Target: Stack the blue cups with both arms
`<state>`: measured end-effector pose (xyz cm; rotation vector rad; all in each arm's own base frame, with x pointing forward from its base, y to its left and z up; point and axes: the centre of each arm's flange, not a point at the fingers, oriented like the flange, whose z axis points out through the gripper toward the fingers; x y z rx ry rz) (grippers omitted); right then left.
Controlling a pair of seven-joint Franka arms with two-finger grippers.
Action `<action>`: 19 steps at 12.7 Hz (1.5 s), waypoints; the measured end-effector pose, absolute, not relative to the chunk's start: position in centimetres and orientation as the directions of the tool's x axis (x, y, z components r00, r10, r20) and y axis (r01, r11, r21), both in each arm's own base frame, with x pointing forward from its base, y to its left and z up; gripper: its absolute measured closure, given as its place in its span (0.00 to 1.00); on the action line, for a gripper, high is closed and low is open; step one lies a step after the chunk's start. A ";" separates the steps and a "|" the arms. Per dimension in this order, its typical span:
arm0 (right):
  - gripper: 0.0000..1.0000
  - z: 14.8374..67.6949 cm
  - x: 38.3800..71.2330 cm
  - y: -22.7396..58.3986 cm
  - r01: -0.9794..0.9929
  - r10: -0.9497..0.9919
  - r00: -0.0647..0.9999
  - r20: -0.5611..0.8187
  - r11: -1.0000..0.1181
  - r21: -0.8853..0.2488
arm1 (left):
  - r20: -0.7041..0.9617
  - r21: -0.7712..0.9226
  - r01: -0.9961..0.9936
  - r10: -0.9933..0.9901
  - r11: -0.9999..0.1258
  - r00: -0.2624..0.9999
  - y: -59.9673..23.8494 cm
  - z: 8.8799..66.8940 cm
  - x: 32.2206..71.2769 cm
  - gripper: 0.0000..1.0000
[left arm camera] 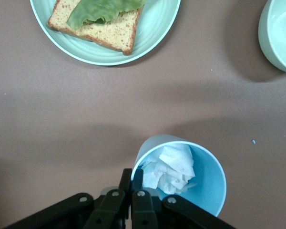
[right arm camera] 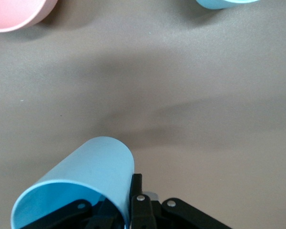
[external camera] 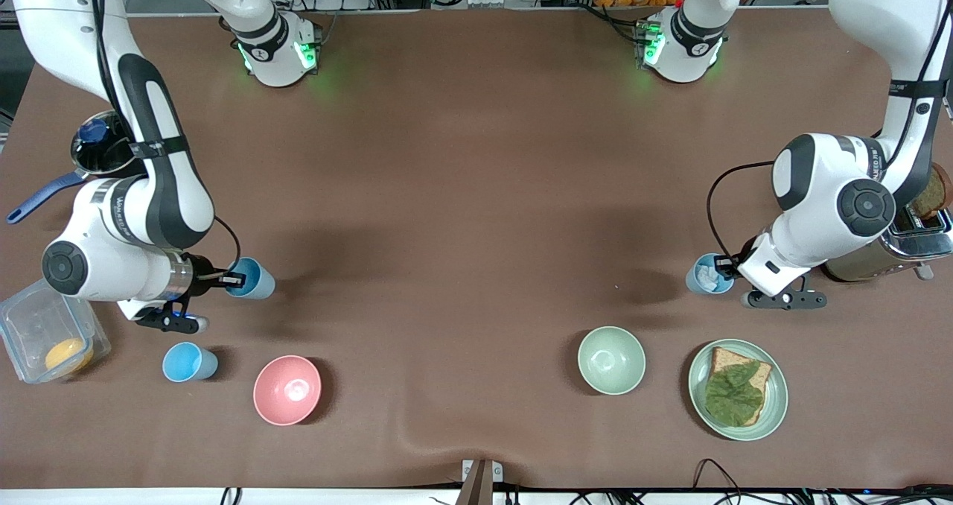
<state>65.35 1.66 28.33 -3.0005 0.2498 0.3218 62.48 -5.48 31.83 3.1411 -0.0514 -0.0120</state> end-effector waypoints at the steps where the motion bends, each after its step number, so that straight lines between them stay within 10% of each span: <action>1: 0.96 28.3 65.3 1.7 -0.176 -0.151 0.964 -0.220 -0.980 -0.095 | -0.007 0.000 -0.032 -0.032 -0.999 0.999 -5.5 31.9 62.5 0.97; 19: 0.96 25.7 62.9 -10.7 -0.044 0.010 0.974 -0.228 -0.971 -0.233 | 0.024 0.046 0.065 0.066 -0.997 0.998 -15.1 38.4 61.9 0.97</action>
